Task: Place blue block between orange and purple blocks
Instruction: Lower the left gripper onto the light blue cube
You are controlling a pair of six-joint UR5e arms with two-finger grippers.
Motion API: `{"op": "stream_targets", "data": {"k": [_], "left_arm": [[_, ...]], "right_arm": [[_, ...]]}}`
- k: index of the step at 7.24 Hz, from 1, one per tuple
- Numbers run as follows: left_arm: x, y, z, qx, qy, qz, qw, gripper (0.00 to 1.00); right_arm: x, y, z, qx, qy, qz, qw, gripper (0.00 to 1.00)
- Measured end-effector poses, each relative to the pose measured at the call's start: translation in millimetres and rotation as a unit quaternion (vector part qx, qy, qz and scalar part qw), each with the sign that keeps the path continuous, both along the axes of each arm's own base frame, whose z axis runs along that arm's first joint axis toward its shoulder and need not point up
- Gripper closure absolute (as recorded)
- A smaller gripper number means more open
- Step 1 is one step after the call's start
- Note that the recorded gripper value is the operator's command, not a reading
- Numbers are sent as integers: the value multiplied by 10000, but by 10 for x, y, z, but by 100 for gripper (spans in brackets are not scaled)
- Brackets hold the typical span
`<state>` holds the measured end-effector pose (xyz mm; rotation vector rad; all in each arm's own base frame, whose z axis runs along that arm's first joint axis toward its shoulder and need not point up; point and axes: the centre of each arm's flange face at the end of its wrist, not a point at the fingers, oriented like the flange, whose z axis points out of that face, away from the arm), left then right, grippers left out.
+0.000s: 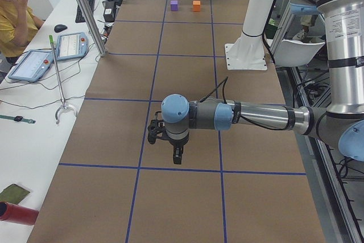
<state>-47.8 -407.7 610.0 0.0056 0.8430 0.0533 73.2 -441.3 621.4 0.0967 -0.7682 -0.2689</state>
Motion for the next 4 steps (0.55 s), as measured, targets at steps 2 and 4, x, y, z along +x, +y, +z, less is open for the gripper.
{"op": "stream_targets", "data": {"k": [2,4], "left_arm": [[9,5,-14,15,23,25,10000,0],[6,-4,-75,107,-37,39,9999,0]], "right_arm": [[-4,26,10,-6,-23,-2,10000,0],[-6,30,-1,50,-35,-39,10000,0]]}}
